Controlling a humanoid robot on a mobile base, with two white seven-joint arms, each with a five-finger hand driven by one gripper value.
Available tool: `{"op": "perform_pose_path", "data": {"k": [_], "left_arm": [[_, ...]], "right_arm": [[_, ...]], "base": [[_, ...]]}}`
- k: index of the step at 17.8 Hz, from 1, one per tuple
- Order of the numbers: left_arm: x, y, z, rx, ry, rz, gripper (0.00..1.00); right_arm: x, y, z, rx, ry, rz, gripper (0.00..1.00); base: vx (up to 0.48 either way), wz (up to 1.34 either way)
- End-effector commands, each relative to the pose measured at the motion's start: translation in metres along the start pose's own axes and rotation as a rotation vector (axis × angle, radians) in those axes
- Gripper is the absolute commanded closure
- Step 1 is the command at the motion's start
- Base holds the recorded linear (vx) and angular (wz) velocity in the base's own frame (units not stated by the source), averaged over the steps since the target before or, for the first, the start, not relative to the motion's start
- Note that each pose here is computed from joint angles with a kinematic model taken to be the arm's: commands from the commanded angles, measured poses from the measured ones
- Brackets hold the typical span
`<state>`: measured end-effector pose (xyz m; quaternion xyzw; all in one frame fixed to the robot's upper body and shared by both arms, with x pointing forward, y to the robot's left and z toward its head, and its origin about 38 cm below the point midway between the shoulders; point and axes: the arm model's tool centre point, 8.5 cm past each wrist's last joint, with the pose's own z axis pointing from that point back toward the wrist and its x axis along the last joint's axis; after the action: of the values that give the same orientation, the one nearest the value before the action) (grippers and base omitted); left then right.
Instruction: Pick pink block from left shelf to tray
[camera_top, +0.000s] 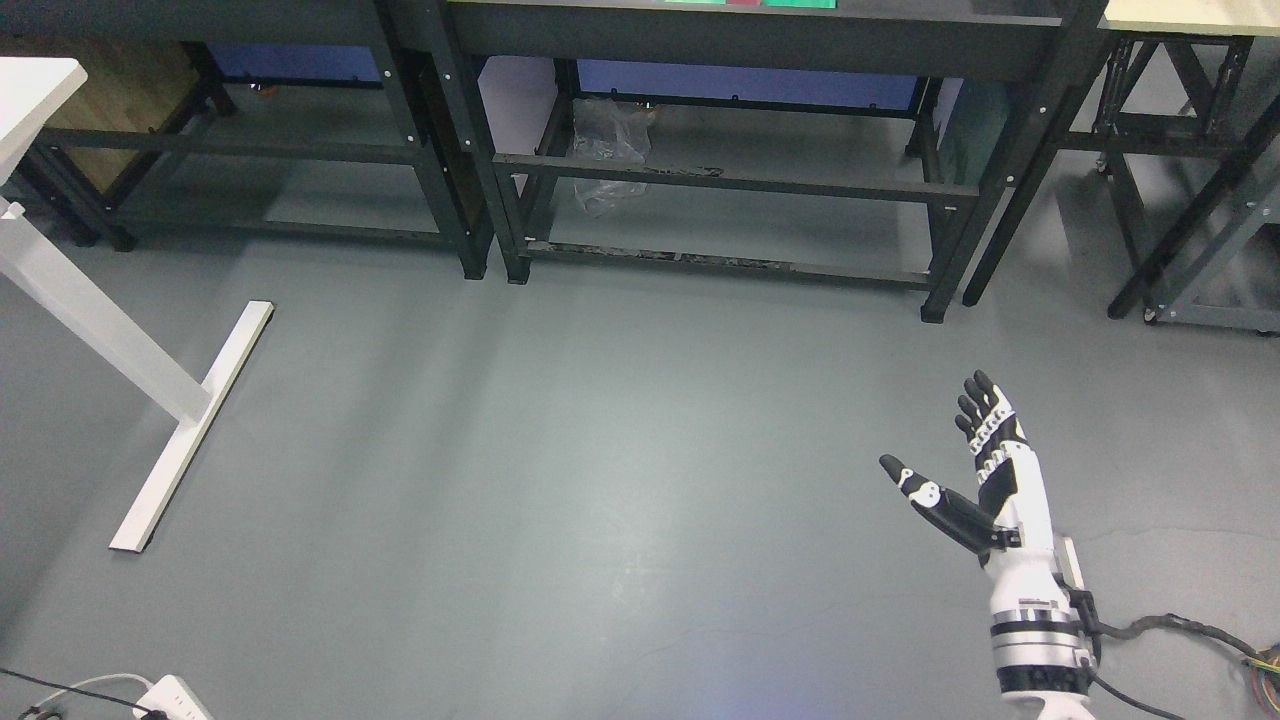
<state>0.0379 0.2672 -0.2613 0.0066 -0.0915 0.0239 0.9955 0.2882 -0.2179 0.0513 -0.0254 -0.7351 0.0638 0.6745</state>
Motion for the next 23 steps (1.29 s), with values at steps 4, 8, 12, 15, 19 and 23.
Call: {"op": "perform_pose_path", "data": {"k": [4,8,12,15,19,23], "left_arm": [[-0.003,0.011,0.001,0.017,0.005,-0.005,0.0],[-0.002,0.011,0.001,0.017,0.003,-0.005,0.0],[-0.003,0.011,0.001,0.017,0.005,-0.005,0.0],[-0.003,0.011,0.001,0.017,0.005,-0.005,0.0],[-0.003,0.011,0.001,0.018,0.004,-0.003,0.0],[-0.002,0.011,0.001,0.017,0.003,-0.005,0.0]], "right_arm": [[0.018,-0.002,-0.015,-0.036,-0.11,0.698,0.0],[0.021,0.007,-0.016,-0.022,-0.139,0.685,0.0],[0.027,0.015,-0.017,0.002,-0.194,0.67,0.0],[0.029,0.015,-0.014,0.001,-0.225,0.663,0.0],[0.032,0.013,-0.014,-0.039,-0.246,0.654,0.0],[0.033,0.013,-0.014,-0.038,-0.25,0.654,0.0]], "base": [[0.109,-0.07],[0.12,-0.05],[0.103,0.26],[0.121,0.3],[0.151,0.19],[0.213,0.09]]}}
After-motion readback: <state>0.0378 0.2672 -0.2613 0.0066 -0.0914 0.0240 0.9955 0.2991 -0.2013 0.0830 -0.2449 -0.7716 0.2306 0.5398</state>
